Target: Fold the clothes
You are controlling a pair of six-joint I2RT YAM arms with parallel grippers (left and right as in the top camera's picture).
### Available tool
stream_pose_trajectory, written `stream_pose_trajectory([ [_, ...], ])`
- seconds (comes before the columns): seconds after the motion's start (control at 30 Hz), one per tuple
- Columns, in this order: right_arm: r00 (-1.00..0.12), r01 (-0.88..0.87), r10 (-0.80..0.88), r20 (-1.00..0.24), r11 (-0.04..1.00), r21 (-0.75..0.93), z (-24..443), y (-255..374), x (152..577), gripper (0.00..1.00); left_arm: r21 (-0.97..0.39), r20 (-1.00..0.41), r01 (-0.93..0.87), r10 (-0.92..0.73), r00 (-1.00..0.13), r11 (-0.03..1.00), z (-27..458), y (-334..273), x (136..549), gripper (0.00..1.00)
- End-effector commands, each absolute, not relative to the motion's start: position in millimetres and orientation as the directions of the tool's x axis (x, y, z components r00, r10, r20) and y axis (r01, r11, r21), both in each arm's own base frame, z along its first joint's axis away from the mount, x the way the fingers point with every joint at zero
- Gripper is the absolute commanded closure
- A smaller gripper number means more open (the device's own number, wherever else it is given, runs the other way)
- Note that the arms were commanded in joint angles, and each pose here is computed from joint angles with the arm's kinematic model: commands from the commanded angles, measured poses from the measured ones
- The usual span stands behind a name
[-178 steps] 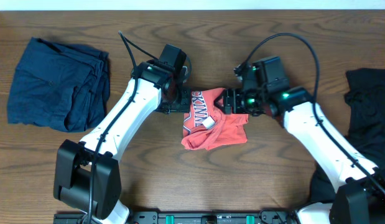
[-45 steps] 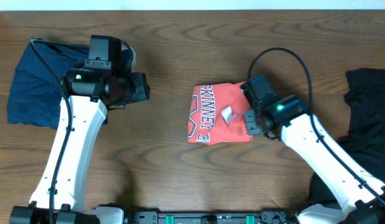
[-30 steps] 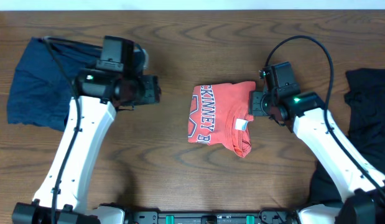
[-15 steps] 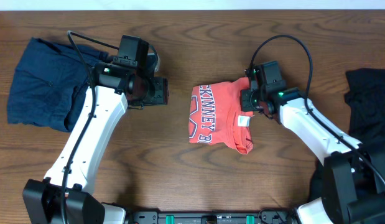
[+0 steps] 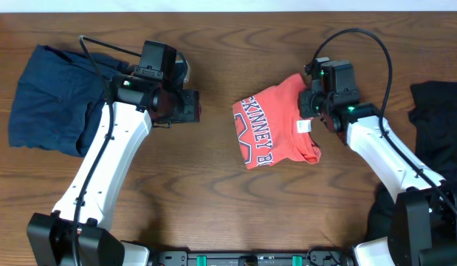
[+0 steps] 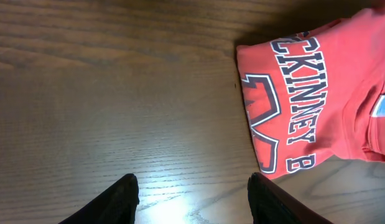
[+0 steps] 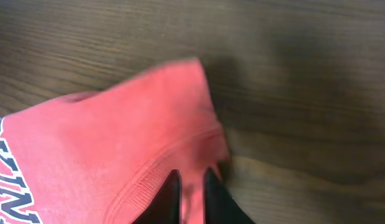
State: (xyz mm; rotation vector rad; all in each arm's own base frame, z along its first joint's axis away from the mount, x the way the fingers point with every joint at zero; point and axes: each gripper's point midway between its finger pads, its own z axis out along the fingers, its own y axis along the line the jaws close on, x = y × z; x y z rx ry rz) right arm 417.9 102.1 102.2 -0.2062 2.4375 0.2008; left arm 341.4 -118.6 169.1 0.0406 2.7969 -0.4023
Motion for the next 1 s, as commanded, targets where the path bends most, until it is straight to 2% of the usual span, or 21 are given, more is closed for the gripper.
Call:
stream_pose_trajectory([
  [0.0, -0.738, -0.209, -0.121, -0.664, 0.976, 0.054, 107.7, 95.8, 428.1, 0.51, -0.263, -0.31, 0.088, 0.003, -0.951, 0.961, 167.2, -119.5, 342.1, 0.42],
  [0.03, -0.737, -0.183, -0.114, -0.666, 0.982, 0.035, 107.9, 89.4, 430.0, 0.44, -0.262, -0.309, 0.088, 0.003, -0.951, 0.961, 166.7, -119.4, 341.9, 0.42],
  [0.07, -0.742, -0.14, -0.077, -0.666, 0.989, 0.041, 108.1, 83.0, 431.2, 0.51, -0.262, -0.307, 0.088, 0.003, -0.952, 0.961, 166.2, -119.4, 341.8, 0.42],
  [0.1, -0.744, -0.137, -0.054, -0.666, 0.988, 0.072, 110.8, 84.6, 430.4, 0.69, -0.262, -0.306, 0.087, 0.003, -0.952, 0.961, 165.9, -119.4, 341.6, 0.42],
  [0.13, -0.748, -0.175, -0.047, -0.662, 0.976, 0.129, 113.6, 94.3, 426.8, 0.83, -0.262, -0.305, 0.088, 0.004, -0.952, 0.961, 165.7, -119.7, 341.2, 0.42],
  [0.17, -0.751, -0.229, -0.045, -0.659, 0.954, 0.195, 118.1, 107.4, 422.3, 0.94, -0.262, -0.303, 0.09, 0.007, -0.953, 0.961, 165.4, -120.6, 340.4, 0.42],
  [0.2, -0.757, -0.278, -0.039, -0.653, 0.923, 0.266, 121.5, 121.4, 417.4, 0.98, -0.261, -0.302, 0.093, 0.01, -0.953, 0.961, 165.2, -121.5, 339.8, 0.42],
  [0.27, -0.782, -0.354, -0.019, -0.623, 0.836, 0.419, 129.1, 151.4, 403.6, 0.99, -0.261, -0.302, 0.103, 0.02, -0.953, 0.96, 164.5, -125.1, 338.6, 0.42],
  [0.33, -0.808, -0.366, -0.016, -0.589, 0.797, 0.481, 126.0, 165.5, 395.6, 0.99, -0.262, -0.308, 0.117, 0.031, -0.951, 0.958, 163.9, -129.7, 338.6, 0.43],
  [0.47, -0.845, -0.337, -0.045, -0.533, 0.819, 0.465, 87.6, 173.1, 396.9, 0.99, -0.267, -0.338, 0.158, 0.062, -0.939, 0.951, 160.1, -143.9, 341.5, 0.53],
  [0.57, -0.911, -0.205, 0.01, -0.413, 0.857, 0.473, 32.9, 167.3, 398.7, 0.99, -0.269, -0.349, 0.186, 0.085, -0.933, 0.945, 154.5, -154.5, 342.4, 0.54],
  [0.7, -0.974, 0.053, 0.158, -0.162, 0.854, 0.518, -37.0, 156.3, 380.8, 0.99, -0.264, -0.32, 0.204, 0.114, -0.941, 0.943, 141.5, -164.4, 340.3, 0.54],
  [0.8, -0.979, 0.167, 0.203, -0.01, 0.833, 0.527, -59.8, 149.5, 359.2, 0.99, -0.262, -0.296, 0.213, 0.132, -0.946, 0.941, 128.7, -171.8, 340.9, 0.53],
  [0.87, -0.98, 0.182, 0.196, 0.026, 0.839, 0.513, -63.1, 144.6, 350.1, 0.98, -0.287, -0.295, 0.237, 0.15, -0.944, 0.928, 119.7, -185.4, 345.0, 0.53],
  [0.97, -0.992, 0.112, 0.128, 0.003, 0.854, 0.509, -59.1, 144.0, 345.3, 0.95, -0.372, -0.314, 0.29, 0.174, -0.933, 0.882, 111.4, -215.1, 353.1, 0.52],
])
